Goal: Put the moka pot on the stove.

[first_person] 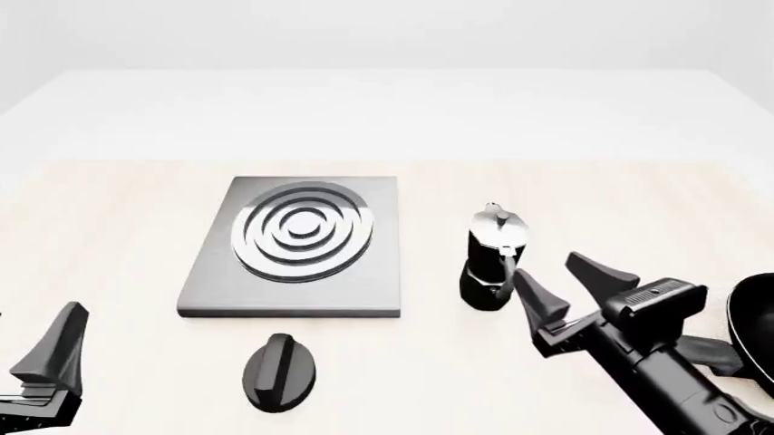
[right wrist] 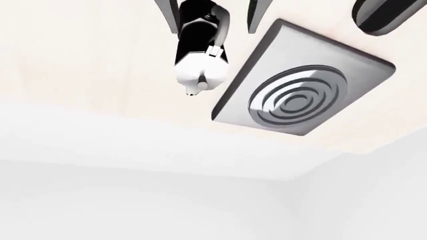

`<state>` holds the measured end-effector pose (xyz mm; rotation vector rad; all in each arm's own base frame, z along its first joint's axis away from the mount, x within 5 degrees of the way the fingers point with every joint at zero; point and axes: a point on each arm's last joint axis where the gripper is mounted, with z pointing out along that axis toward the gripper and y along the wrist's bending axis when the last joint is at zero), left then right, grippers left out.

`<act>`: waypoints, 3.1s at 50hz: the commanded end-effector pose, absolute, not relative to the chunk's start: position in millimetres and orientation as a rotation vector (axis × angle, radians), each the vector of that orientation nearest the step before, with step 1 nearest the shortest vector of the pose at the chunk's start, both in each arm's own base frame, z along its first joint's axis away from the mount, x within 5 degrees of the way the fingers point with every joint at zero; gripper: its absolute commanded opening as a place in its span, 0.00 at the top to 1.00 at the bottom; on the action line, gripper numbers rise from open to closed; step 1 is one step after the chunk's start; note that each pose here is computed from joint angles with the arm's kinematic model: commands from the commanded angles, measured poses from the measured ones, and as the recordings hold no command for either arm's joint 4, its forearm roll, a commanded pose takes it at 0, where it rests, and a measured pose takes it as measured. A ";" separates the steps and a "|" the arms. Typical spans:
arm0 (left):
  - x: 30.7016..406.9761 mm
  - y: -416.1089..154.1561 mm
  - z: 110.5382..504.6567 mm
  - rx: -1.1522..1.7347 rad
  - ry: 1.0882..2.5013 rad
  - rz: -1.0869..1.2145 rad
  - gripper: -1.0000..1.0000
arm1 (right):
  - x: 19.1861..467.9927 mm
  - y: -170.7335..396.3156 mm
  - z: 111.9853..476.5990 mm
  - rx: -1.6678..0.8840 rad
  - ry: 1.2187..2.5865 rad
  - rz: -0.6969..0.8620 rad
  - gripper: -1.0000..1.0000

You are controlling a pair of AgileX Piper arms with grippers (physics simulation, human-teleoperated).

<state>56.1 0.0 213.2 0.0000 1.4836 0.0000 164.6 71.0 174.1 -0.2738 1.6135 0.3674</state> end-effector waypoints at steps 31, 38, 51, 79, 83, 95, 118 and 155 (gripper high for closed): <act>56.1 0.0 213.2 0.000 1.484 0.000 0.00 | 184.7 79.6 161.0 -0.253 1.662 0.387 0.00; 56.1 0.0 213.2 0.000 1.484 0.000 0.00 | 188.2 83.7 159.0 -0.258 1.670 0.399 0.00; 56.1 0.0 213.2 0.000 1.484 0.000 0.00 | 192.7 85.3 156.0 -0.250 1.683 0.403 0.00; 56.1 0.0 213.2 0.000 1.484 0.000 0.00 | 201.7 92.8 142.7 -0.257 1.738 0.417 0.00; 56.1 0.0 213.2 0.000 1.484 0.000 0.00 | 202.2 93.5 140.9 -0.259 1.745 0.418 0.00; 56.1 0.0 213.2 0.000 1.484 0.000 0.00 | 205.9 96.9 135.3 -0.265 1.765 0.421 0.00; 56.1 0.0 213.2 0.000 1.484 0.000 0.00 | 204.5 98.6 132.4 -0.296 1.774 0.408 1.00; 56.1 0.0 213.2 0.000 1.484 0.000 0.00 | 187.9 85.0 194.2 -0.353 1.600 0.319 1.00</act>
